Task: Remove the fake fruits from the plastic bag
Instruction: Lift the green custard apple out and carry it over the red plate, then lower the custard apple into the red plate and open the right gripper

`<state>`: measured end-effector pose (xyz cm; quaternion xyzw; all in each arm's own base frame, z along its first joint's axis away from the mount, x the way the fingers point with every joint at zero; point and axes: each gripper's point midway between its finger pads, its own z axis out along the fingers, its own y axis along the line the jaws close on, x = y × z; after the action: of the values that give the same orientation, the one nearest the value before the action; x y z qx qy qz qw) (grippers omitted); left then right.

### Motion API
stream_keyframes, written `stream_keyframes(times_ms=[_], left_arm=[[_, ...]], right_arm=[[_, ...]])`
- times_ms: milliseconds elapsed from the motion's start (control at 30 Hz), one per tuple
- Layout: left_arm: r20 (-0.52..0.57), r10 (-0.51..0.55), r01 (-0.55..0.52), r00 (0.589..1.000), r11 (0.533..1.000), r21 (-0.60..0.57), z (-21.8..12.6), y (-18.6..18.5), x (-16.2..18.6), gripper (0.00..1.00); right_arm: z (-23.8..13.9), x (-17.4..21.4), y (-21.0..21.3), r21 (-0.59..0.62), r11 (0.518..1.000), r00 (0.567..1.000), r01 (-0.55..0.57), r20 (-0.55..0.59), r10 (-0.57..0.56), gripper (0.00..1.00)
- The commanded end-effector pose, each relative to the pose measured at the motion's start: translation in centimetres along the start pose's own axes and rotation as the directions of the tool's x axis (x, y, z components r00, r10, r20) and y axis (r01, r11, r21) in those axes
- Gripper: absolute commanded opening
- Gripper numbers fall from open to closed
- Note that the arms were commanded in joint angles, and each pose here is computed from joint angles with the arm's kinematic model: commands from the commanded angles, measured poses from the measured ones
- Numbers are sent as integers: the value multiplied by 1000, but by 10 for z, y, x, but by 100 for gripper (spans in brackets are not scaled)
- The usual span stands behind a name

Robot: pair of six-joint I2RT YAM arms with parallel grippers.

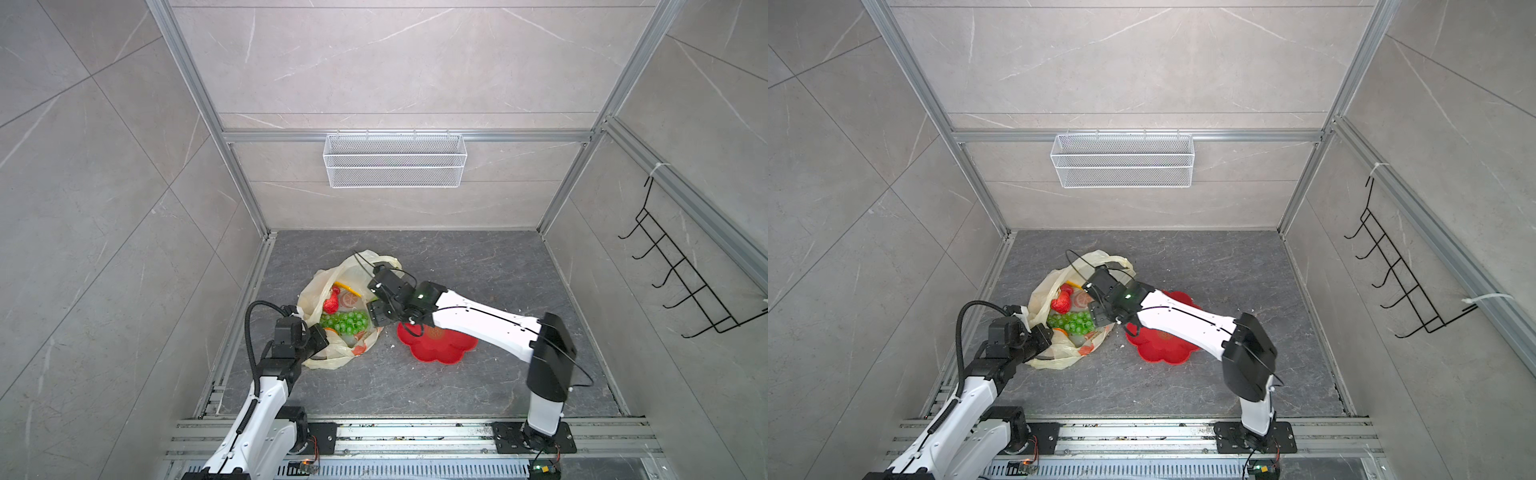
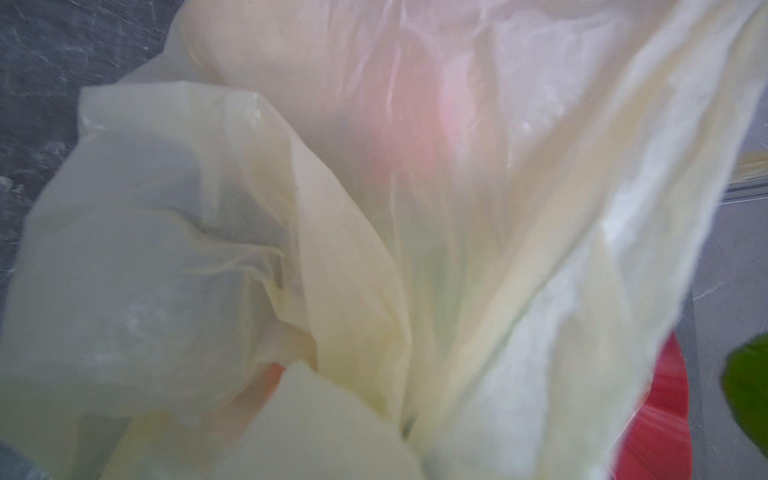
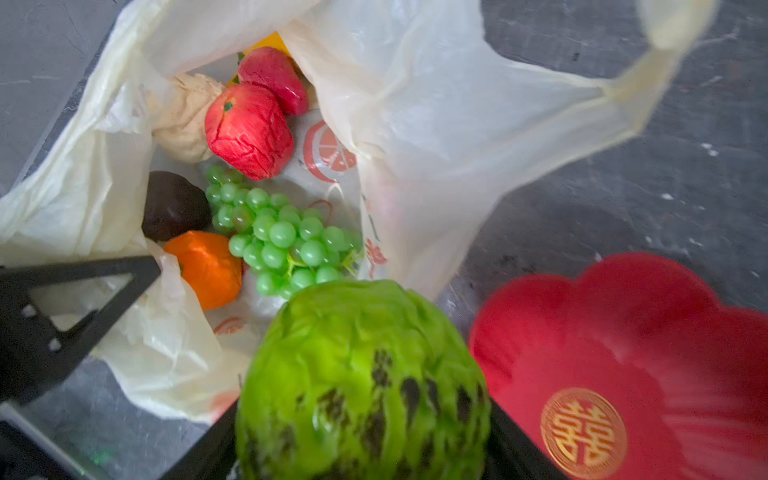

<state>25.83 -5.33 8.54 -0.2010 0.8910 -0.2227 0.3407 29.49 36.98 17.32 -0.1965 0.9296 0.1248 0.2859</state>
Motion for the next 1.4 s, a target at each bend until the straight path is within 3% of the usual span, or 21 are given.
stream_keyframes(times_ms=[0,233,500,1033,1367], left_arm=[[22,34,-34,999,999,21,0,-7,-8,8],[25,36,-34,999,998,-49,8,-1,-21,8],[71,65,-57,995,992,-111,13,4,-43,7],[125,70,-64,990,997,-52,2,0,-38,8],[121,69,-63,990,997,-52,4,0,-37,8]], right_arm=[[-14,19,-45,76,995,997,-63,-29,66,72],[-21,62,-112,224,967,981,-124,-119,154,72],[-2,87,-142,325,935,946,-144,-232,226,72],[44,95,-168,390,913,888,-123,-368,276,73],[54,99,-183,436,895,870,-91,-402,284,74]])
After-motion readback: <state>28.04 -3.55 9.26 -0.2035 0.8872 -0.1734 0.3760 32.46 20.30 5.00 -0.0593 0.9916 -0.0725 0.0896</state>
